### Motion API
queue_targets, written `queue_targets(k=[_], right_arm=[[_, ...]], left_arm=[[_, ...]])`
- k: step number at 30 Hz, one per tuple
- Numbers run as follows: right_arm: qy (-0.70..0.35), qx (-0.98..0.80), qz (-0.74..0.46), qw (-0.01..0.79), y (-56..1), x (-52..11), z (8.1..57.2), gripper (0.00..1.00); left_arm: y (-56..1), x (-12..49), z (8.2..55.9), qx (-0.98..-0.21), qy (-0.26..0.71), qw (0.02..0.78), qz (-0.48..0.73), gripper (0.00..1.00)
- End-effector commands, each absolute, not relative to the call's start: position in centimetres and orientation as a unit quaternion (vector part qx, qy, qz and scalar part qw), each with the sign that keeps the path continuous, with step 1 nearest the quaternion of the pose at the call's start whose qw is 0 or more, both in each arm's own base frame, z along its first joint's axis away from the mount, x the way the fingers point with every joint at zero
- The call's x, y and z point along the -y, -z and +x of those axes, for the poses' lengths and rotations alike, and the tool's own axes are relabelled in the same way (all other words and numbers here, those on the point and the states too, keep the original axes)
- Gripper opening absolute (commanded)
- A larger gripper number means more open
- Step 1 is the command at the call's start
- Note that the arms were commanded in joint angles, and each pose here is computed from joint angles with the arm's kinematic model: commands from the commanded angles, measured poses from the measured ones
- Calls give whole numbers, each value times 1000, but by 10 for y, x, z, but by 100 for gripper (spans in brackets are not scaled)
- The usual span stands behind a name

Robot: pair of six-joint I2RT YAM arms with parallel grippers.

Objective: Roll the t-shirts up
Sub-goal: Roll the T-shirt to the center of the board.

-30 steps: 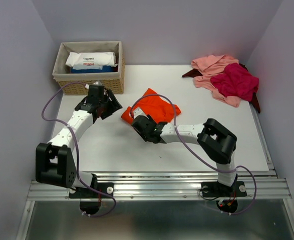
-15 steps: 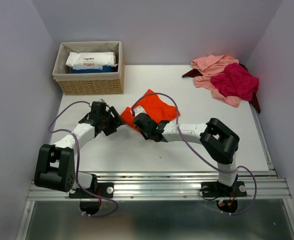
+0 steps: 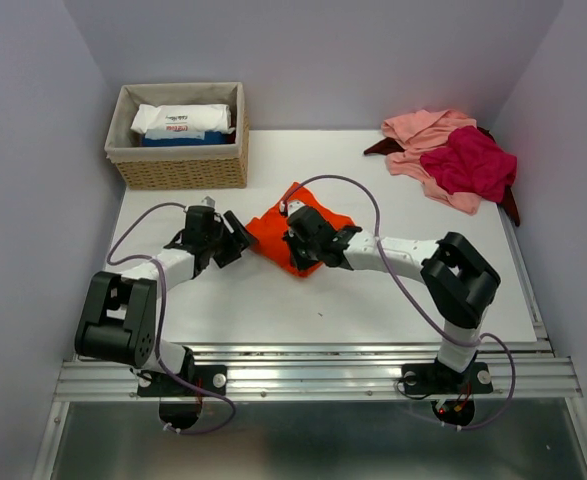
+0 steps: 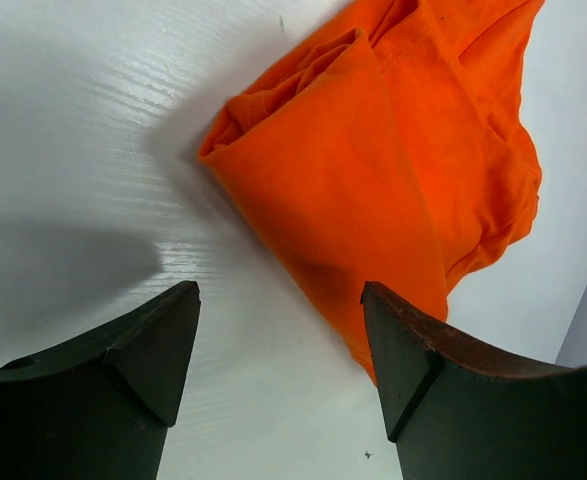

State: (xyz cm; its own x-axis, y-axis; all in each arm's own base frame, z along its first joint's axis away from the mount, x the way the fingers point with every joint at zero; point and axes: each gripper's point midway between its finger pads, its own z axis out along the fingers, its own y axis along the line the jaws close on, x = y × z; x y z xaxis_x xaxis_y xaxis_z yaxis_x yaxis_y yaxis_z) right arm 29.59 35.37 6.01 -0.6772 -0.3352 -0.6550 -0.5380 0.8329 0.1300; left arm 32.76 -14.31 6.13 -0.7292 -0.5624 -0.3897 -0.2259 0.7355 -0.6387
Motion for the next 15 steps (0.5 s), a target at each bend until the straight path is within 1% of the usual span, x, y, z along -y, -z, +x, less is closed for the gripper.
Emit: queue_targets(k=[1, 6, 15], right_arm=[[-226, -888, -230, 328, -93, -365, 293, 1], [-267, -882, -233, 311, -102, -370, 287, 1], [-292, -879, -236, 294, -104, -373, 284, 1]], left_arm=[[-58, 150, 331, -877, 308, 301, -214, 77], [-52, 155, 334, -871, 324, 302, -212, 77], [-56, 171, 343, -846, 377, 309, -214, 77]])
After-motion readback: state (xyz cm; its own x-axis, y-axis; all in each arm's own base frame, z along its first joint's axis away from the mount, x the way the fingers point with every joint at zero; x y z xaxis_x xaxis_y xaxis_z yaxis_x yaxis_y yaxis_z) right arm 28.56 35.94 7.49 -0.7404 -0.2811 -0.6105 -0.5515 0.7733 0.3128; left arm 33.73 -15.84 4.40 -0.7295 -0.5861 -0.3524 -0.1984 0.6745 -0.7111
